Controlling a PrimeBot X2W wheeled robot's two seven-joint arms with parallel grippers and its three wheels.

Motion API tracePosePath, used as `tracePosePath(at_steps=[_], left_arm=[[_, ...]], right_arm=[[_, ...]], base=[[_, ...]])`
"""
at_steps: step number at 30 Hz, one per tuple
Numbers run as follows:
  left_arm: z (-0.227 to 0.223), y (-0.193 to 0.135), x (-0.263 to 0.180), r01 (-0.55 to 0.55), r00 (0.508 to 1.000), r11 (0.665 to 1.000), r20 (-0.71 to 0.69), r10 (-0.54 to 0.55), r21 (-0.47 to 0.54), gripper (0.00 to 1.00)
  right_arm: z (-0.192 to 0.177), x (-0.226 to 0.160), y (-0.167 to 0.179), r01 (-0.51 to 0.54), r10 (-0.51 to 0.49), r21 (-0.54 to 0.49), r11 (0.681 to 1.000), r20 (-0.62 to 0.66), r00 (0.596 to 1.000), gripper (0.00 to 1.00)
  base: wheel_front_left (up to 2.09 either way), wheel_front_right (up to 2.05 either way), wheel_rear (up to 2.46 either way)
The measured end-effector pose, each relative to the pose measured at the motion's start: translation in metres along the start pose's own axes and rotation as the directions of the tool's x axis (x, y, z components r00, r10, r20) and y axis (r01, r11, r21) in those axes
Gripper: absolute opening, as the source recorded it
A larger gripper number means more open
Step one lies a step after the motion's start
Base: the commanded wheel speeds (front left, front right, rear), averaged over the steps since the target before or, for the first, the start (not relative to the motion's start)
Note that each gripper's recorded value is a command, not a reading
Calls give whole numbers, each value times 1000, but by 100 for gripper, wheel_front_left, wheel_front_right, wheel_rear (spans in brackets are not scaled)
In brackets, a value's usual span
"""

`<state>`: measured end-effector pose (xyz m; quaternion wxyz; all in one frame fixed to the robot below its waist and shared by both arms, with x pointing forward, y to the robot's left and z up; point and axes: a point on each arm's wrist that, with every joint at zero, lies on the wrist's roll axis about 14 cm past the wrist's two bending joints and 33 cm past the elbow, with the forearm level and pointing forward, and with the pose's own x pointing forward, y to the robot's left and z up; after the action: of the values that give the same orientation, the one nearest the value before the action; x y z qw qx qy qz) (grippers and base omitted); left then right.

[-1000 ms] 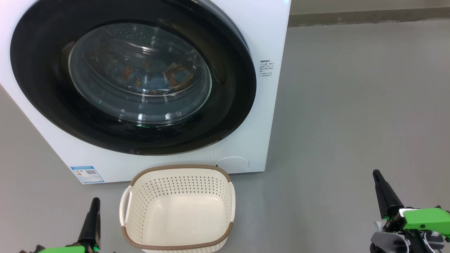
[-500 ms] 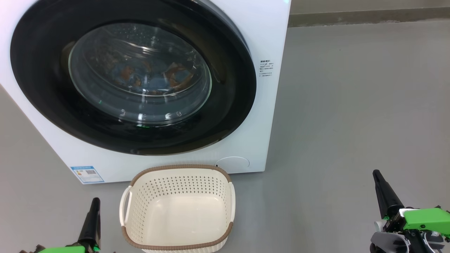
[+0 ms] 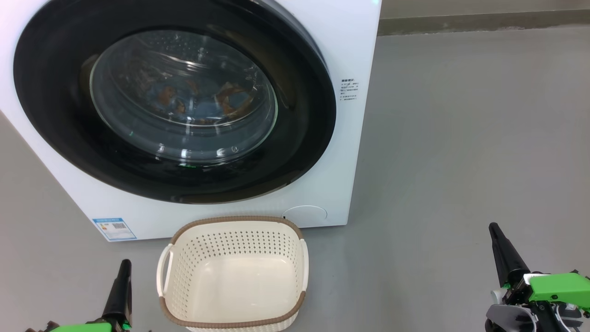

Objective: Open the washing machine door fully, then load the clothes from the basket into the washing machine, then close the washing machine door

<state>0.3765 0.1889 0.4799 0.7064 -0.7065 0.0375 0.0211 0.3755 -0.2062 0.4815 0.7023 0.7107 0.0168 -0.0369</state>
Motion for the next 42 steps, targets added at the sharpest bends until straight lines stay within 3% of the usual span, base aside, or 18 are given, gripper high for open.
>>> tracePosePath(at_steps=[42], left_arm=[[0, 0, 0, 0, 1000, 1000, 0, 0, 0, 0]], right_arm=[[0, 0, 0, 0, 0, 1, 1000, 1, 1000, 0]], base=[[0, 0, 0]])
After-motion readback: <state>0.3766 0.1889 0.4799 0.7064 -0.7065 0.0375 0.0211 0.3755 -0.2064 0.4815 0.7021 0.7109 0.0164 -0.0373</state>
